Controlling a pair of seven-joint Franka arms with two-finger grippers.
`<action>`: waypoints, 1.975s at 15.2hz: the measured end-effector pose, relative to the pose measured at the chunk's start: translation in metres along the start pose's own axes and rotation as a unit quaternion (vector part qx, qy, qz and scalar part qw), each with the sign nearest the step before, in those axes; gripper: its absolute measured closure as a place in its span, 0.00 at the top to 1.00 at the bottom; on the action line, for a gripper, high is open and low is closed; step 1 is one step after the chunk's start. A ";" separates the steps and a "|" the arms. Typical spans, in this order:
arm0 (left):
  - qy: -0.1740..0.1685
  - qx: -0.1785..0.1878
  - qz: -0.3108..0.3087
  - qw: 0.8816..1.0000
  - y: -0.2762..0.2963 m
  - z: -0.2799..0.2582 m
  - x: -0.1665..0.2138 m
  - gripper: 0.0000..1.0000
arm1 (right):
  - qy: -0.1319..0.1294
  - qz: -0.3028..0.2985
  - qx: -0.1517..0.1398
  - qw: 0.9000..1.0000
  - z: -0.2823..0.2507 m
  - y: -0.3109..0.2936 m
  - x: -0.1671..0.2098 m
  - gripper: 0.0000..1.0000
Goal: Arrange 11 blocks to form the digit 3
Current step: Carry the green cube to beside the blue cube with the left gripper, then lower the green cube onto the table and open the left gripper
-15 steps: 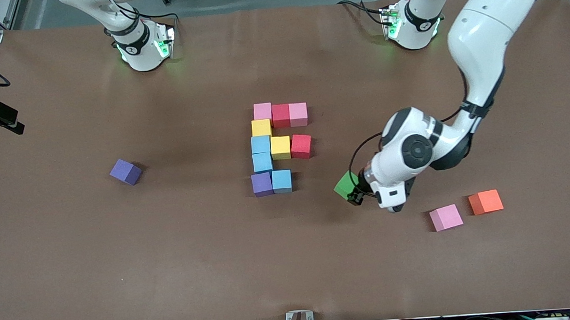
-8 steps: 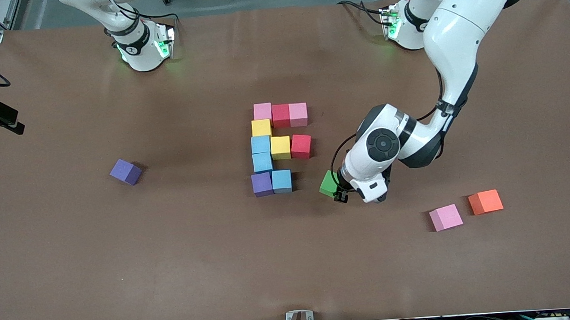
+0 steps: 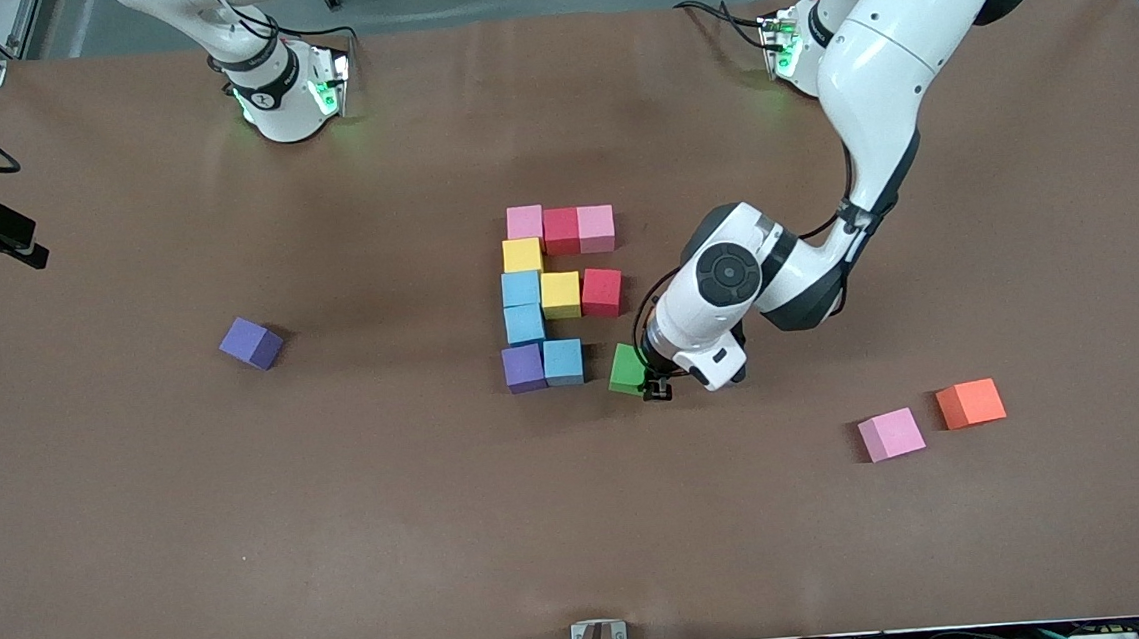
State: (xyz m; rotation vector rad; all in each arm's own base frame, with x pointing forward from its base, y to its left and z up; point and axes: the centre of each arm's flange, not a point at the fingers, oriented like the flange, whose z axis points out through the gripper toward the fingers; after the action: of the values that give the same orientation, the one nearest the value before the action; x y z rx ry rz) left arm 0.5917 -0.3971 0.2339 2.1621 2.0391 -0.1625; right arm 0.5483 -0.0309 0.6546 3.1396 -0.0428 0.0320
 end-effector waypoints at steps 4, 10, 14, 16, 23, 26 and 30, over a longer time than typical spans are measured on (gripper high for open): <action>0.041 -0.012 -0.032 0.999 -0.018 0.025 -0.020 0.58 | 0.000 0.000 0.000 1.000 0.000 0.000 0.000 1.00; 0.045 -0.017 -0.089 0.995 -0.029 0.029 -0.036 0.58 | 0.000 0.000 0.000 1.000 0.000 0.000 0.000 1.00; 0.046 -0.014 -0.108 0.993 -0.034 0.035 -0.040 0.58 | 0.000 0.000 0.000 1.000 0.000 0.000 0.000 1.00; 0.046 -0.013 -0.116 0.992 -0.038 0.037 -0.045 0.58 | 0.000 0.000 0.000 1.000 0.000 0.000 0.000 1.00; 0.042 -0.015 -0.114 0.992 -0.042 0.040 -0.051 0.58 | 0.000 0.000 0.000 1.000 0.000 0.000 0.000 1.00; 0.041 -0.015 -0.113 0.993 -0.043 0.041 -0.053 0.58 | 0.000 0.000 0.000 1.000 0.000 0.000 0.000 1.00; 0.041 -0.016 -0.112 0.993 -0.043 0.041 -0.053 0.59 | 0.000 0.000 0.000 1.000 0.000 0.000 0.000 1.00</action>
State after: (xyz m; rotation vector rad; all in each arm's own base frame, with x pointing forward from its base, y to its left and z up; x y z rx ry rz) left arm 0.5467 -0.4550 0.2023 1.9487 2.3101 -0.0689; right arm 0.5483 -0.0309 0.6546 3.1395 -0.0441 0.0325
